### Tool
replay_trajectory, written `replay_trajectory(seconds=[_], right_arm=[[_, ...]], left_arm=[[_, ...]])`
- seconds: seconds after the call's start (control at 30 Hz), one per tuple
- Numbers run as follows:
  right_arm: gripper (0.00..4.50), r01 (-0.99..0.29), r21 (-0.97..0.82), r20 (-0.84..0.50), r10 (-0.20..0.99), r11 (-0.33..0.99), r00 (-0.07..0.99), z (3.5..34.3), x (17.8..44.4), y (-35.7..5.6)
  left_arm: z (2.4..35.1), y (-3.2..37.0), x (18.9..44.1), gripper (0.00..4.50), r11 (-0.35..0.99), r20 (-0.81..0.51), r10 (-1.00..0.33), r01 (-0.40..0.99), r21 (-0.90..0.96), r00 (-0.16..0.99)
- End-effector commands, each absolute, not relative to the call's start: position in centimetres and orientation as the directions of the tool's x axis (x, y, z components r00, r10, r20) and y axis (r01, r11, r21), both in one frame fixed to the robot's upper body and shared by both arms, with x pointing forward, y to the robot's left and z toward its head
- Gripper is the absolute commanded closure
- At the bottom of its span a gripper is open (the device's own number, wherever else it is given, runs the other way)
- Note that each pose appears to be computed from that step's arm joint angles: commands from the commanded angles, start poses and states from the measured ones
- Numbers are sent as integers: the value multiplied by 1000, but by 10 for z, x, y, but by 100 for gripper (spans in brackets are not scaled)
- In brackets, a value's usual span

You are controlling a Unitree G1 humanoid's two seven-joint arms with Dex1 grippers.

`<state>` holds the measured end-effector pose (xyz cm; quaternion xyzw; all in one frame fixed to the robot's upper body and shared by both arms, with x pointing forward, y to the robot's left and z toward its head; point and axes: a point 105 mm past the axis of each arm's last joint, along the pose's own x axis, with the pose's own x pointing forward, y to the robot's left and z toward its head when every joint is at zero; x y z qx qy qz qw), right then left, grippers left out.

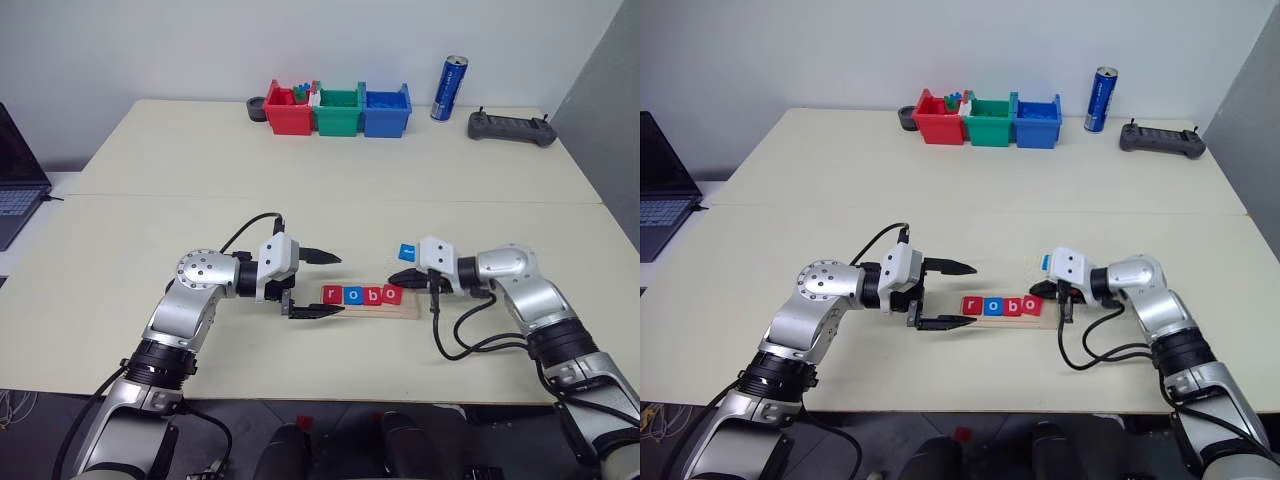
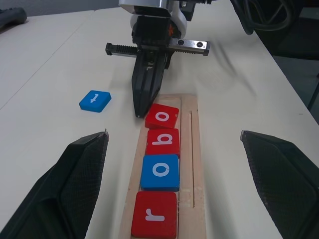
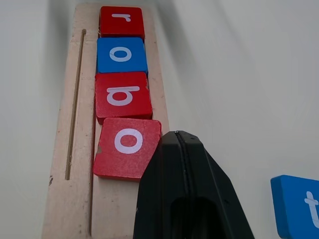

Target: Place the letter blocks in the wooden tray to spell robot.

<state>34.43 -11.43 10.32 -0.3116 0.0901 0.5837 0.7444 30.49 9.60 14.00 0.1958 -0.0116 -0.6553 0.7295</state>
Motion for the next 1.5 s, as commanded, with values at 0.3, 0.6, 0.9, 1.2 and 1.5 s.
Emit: replay_trajectory(seconds=[0.3, 0.6, 0.9, 1.2, 1.5], right_arm=[[449, -922, -380, -468, 845, 73, 259, 120, 336, -106], [449, -910, -401, -431, 855, 106, 290, 133, 342, -104], [433, -866, -425, -414, 793, 264, 446, 151, 362, -126], [154, -842, -345, -410, 741, 414, 532, 154, 357, -155], [2, -816, -364, -404, 713, 449, 573, 152, 377, -155]], left_arm=[[148, 95, 302, 0, 61, -228, -963, 938, 340, 146], [148, 94, 304, 0, 59, -228, -963, 939, 340, 143], [150, 95, 307, 0, 58, -232, -962, 937, 345, 145], [149, 97, 306, 0, 62, -232, -961, 936, 345, 150], [152, 93, 311, 0, 50, -232, -963, 935, 350, 138]])
